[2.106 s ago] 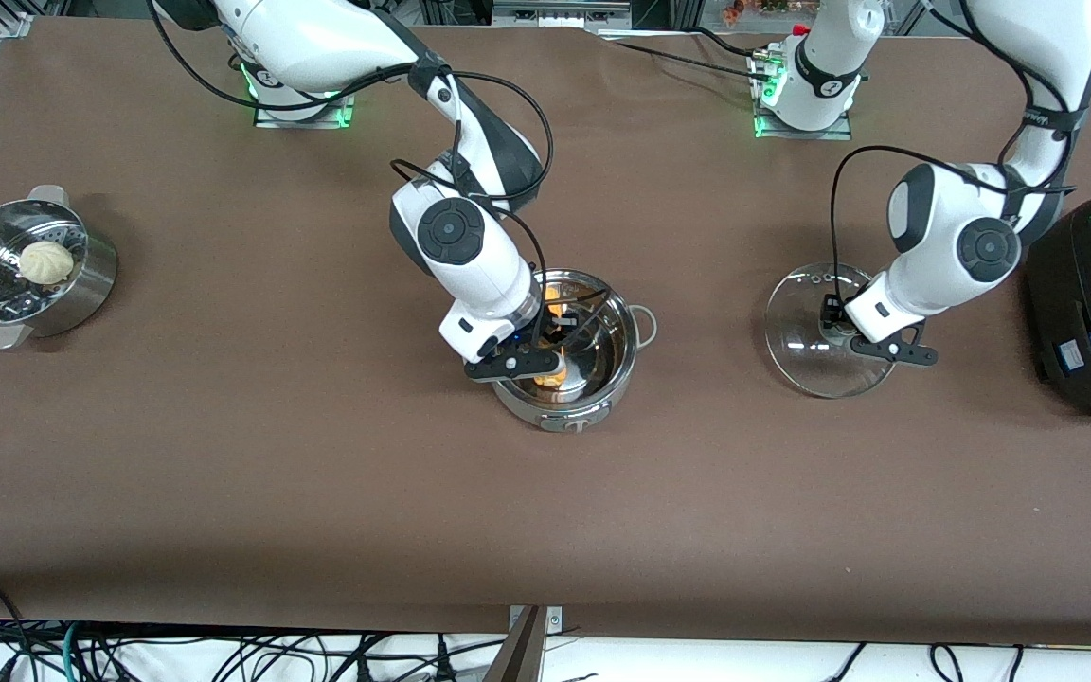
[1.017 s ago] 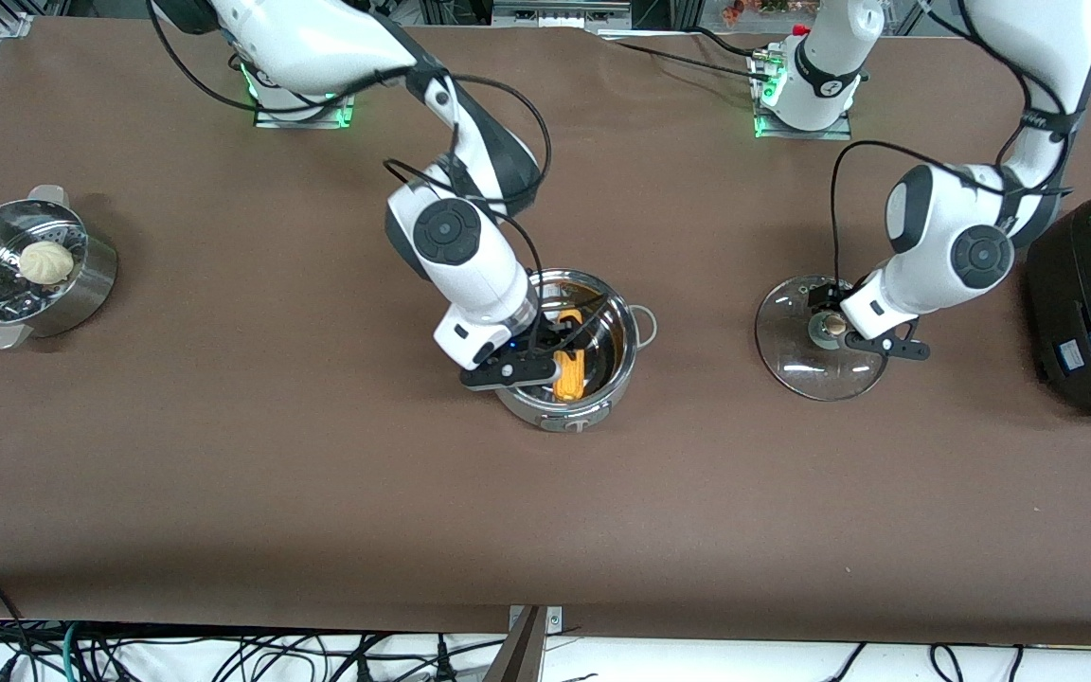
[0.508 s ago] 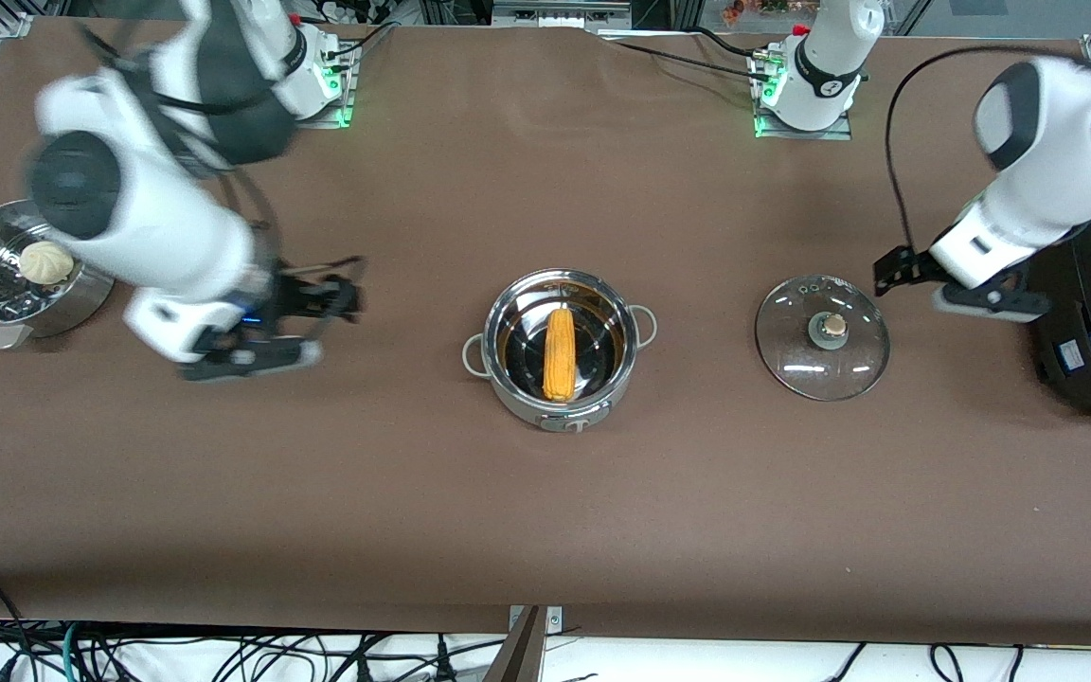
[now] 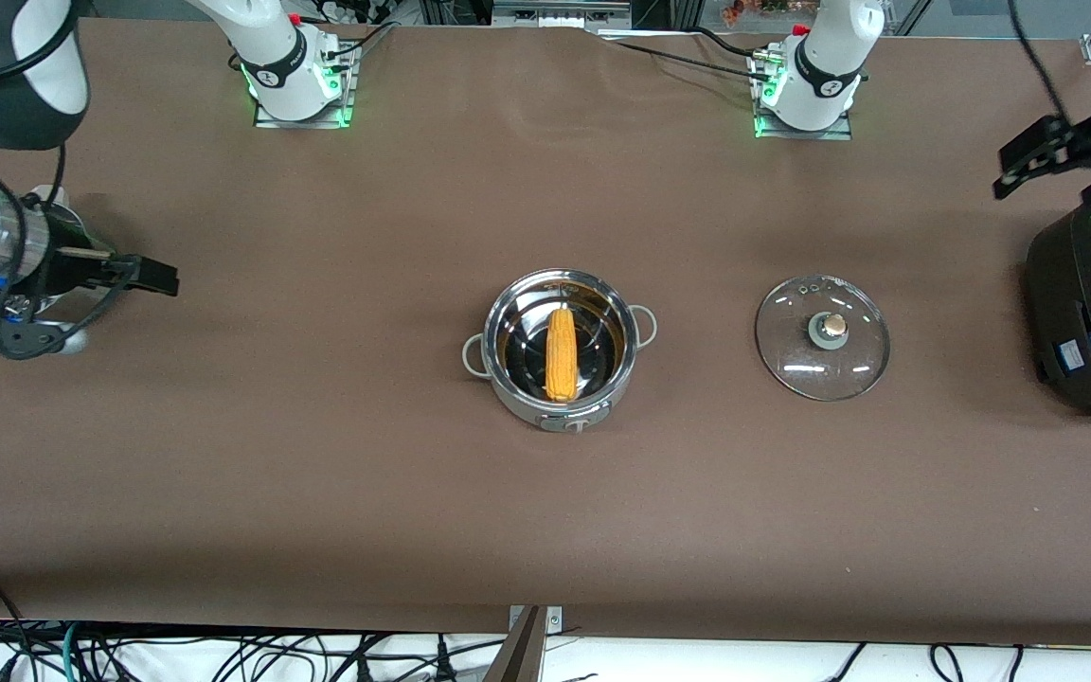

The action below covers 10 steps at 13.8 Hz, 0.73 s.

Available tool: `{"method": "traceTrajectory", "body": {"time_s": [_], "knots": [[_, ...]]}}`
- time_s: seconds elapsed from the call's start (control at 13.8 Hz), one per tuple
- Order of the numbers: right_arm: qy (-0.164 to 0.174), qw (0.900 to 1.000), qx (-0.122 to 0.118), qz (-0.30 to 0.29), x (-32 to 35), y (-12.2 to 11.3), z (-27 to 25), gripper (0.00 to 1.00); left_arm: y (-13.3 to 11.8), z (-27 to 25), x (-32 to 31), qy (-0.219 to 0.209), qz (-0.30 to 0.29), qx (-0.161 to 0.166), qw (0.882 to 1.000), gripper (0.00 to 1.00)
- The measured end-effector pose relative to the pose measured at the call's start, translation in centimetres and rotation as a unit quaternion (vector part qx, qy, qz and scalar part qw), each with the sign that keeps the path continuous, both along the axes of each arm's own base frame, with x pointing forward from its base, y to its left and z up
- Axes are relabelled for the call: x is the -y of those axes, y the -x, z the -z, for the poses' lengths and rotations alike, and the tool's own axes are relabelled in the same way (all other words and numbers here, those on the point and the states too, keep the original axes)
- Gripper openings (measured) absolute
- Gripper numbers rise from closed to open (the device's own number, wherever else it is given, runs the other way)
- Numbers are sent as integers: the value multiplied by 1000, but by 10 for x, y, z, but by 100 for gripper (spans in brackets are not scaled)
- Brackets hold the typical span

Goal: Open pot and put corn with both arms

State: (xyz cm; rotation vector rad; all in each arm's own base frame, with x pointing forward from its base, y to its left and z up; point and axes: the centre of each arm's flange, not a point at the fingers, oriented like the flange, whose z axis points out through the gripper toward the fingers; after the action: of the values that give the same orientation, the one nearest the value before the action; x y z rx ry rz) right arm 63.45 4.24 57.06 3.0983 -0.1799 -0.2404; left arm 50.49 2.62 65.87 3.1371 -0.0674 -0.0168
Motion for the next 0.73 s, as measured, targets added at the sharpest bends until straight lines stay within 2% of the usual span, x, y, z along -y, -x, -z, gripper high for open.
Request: {"method": "traceTrajectory", "body": {"time_s": [0.15,0.22,0.29,0.58,0.73], "knots": [[-16,999,38,26,30,0,-8,100,-7,-8,-4,-1,-46,-10,999,100],[-23,997,57,43,39,6,-11,100,-13,-4,-4,-2,-62,-15,998,100],[-26,996,65,58,43,16,-15,100,-19,3,-3,-3,-69,-20,997,100],[-32,995,66,63,34,68,-37,100,-28,11,10,-4,-66,-28,997,100],[-33,997,56,45,33,76,-29,100,-28,10,16,-4,-65,-27,998,100]]}}
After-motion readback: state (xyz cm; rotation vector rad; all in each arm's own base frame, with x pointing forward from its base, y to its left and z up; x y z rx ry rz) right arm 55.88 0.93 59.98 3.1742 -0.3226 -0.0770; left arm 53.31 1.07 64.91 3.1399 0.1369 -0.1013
